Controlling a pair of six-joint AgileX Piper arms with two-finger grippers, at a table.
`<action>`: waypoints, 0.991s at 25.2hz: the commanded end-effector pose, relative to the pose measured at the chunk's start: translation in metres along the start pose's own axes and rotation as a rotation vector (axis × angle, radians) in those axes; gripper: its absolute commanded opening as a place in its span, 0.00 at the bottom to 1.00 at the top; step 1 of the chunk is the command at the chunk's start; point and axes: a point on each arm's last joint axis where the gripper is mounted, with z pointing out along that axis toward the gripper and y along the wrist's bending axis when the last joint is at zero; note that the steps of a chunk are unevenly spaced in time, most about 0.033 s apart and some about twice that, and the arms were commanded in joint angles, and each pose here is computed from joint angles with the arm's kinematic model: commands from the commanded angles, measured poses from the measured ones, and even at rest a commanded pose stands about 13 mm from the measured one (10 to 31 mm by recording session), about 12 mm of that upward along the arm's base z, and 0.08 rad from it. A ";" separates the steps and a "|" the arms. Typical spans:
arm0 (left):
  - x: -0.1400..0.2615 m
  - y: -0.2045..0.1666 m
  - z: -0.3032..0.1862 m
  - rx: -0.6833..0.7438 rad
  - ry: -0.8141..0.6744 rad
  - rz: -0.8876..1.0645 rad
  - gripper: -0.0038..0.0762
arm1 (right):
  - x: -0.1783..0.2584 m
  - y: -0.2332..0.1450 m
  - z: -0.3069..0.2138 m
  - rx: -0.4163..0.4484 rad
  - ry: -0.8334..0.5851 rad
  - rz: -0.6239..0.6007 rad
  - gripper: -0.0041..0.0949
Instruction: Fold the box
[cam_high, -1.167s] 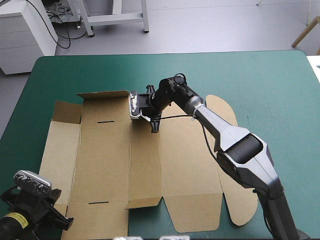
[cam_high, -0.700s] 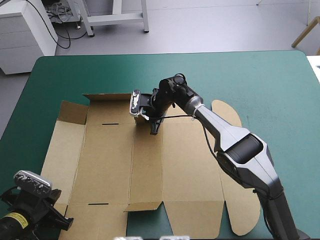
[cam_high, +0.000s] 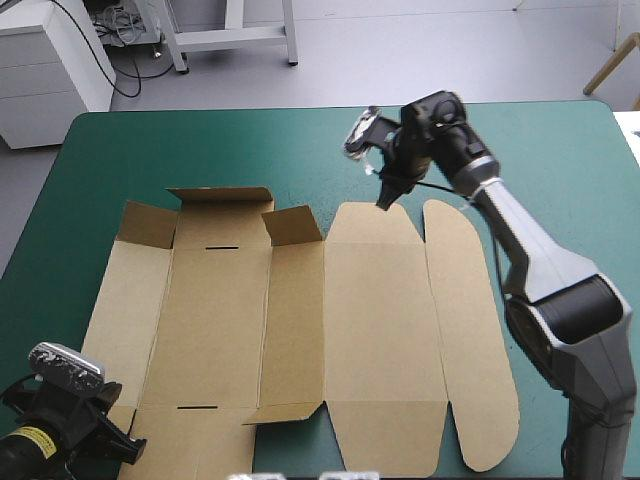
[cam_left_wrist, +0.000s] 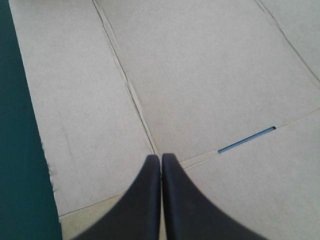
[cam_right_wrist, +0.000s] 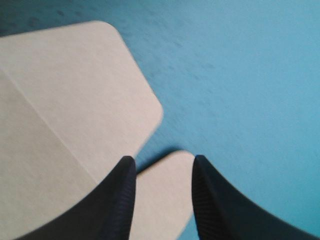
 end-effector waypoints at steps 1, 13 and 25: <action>-0.009 0.001 -0.005 0.001 -0.036 -0.006 0.04 | 0.047 -0.041 -0.073 0.146 -0.062 0.233 0.27; -0.007 0.001 -0.005 0.003 -0.015 -0.006 0.04 | 0.217 -0.027 -0.148 0.165 -0.004 0.871 0.10; -0.007 -0.007 -0.005 0.087 -0.018 -0.045 0.04 | 0.283 0.133 -0.165 0.185 -0.036 1.008 0.10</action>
